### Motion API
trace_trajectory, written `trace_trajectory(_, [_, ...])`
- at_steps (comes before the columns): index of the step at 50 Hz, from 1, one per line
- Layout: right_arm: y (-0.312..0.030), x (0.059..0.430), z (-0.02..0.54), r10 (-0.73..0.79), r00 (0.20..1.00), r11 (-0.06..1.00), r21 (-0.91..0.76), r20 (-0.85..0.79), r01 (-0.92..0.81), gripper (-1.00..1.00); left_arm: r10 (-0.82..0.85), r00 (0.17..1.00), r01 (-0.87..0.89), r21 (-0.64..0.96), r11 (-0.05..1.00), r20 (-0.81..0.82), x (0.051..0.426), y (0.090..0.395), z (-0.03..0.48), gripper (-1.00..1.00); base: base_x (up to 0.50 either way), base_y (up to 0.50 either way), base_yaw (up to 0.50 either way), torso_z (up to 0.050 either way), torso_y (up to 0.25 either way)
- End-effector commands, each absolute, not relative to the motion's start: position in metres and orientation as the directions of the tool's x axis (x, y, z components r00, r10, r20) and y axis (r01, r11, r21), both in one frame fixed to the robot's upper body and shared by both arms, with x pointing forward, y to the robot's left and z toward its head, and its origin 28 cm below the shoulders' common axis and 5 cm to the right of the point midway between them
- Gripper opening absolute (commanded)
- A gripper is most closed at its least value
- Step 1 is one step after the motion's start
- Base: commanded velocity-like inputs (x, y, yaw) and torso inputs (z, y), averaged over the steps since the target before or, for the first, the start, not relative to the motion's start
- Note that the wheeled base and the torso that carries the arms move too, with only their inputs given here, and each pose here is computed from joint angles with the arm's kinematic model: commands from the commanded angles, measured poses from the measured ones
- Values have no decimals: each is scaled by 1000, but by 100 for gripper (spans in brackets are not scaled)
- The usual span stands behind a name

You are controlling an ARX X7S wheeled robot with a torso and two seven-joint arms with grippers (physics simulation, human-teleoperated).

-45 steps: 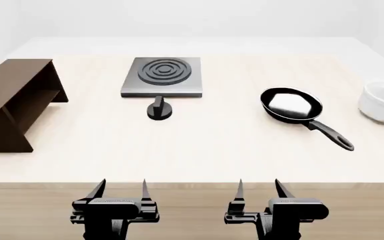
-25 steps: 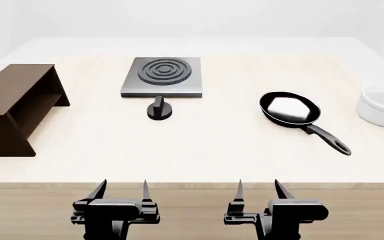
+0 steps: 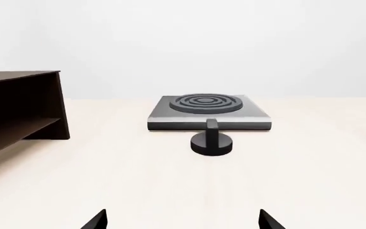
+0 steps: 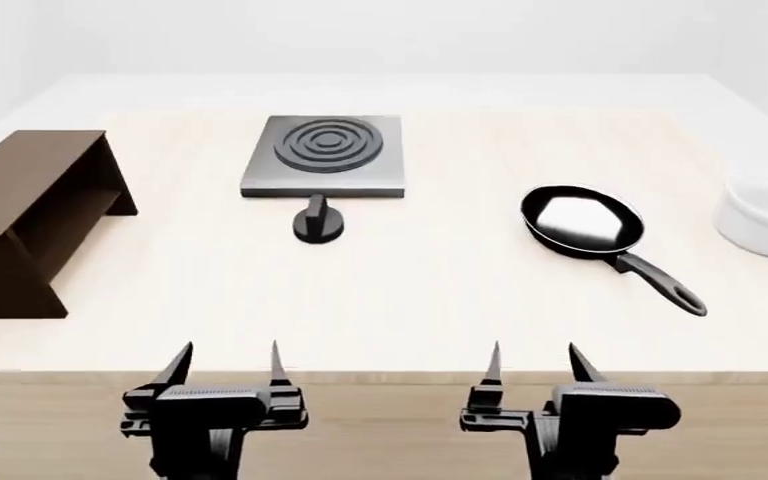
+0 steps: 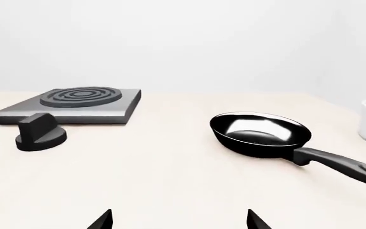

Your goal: Turn on the stove and put the frying pan on it.

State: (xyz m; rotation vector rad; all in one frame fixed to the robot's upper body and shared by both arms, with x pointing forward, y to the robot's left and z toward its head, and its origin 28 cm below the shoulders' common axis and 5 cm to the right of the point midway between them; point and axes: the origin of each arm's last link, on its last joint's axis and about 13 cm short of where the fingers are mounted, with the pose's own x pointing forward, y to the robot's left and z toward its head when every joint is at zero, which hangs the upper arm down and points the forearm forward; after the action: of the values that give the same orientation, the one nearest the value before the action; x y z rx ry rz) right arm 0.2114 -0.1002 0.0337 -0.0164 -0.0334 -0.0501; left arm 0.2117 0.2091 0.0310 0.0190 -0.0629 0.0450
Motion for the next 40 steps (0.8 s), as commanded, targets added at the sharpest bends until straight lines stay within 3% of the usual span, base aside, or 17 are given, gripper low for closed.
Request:
trace_trajectory(1, [-103, 211, 50, -69, 996, 998, 1, 61, 69, 100, 68, 991, -71, 22, 997, 116, 213, 211, 44, 100, 500, 0, 0, 0, 0])
trace_trajectory(40, [-105, 212, 52, -70, 996, 998, 0, 62, 70, 100, 73, 989, -76, 24, 997, 132, 214, 213, 47, 100, 500, 0, 0, 0, 0])
